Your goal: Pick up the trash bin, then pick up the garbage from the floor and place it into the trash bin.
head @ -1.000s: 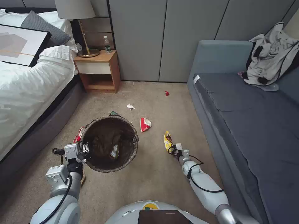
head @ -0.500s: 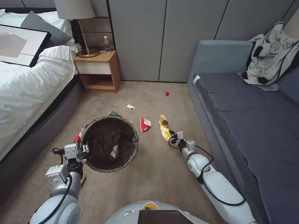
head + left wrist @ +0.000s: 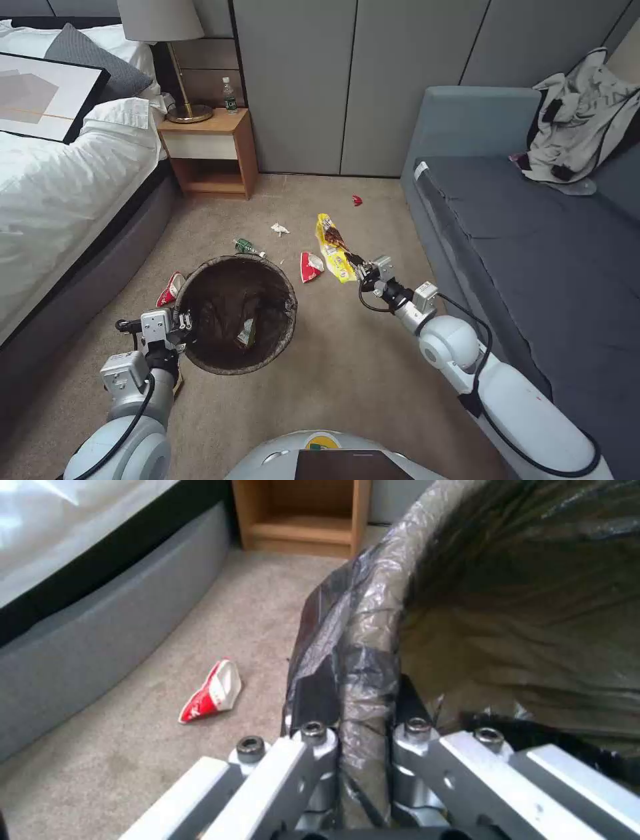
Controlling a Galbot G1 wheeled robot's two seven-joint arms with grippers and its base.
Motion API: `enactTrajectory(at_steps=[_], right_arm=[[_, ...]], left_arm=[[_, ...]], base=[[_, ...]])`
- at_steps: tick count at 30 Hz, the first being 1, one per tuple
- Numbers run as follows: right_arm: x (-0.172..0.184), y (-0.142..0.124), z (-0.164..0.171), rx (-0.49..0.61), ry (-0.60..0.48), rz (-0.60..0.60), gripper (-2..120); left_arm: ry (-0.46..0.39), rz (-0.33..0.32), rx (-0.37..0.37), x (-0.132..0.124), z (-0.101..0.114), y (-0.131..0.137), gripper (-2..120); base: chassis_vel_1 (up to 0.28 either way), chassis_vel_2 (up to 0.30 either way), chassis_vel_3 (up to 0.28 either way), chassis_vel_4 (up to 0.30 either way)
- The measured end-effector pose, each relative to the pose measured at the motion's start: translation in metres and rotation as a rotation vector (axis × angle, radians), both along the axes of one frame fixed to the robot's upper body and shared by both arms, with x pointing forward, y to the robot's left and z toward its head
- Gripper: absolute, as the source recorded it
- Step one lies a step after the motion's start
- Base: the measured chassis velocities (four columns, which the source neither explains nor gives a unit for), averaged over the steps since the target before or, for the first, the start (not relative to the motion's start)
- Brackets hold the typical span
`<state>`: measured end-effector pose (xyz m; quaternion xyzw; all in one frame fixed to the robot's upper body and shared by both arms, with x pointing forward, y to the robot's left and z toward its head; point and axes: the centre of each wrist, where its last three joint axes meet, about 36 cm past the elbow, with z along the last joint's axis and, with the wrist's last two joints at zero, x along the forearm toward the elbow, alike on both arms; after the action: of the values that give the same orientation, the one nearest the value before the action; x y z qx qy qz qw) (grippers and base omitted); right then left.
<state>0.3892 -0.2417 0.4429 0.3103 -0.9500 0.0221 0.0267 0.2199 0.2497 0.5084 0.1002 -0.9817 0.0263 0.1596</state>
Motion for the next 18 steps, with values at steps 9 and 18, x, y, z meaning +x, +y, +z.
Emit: enactTrajectory(at_steps=[9, 18], right_arm=[[-0.010, 0.027, 0.056, 0.037, -0.053, 0.205, 0], [-0.006, 0.076, 0.070, 0.063, -0.045, 0.381, 0]], left_arm=[[0.005, -0.006, 0.008, 0.000, 0.000, 0.001, 3], [0.014, -0.013, 0.012, 0.001, 0.001, 0.001, 3]], base=[[0.000, 0.000, 0.000, 0.000], [0.000, 0.000, 0.000, 0.000]])
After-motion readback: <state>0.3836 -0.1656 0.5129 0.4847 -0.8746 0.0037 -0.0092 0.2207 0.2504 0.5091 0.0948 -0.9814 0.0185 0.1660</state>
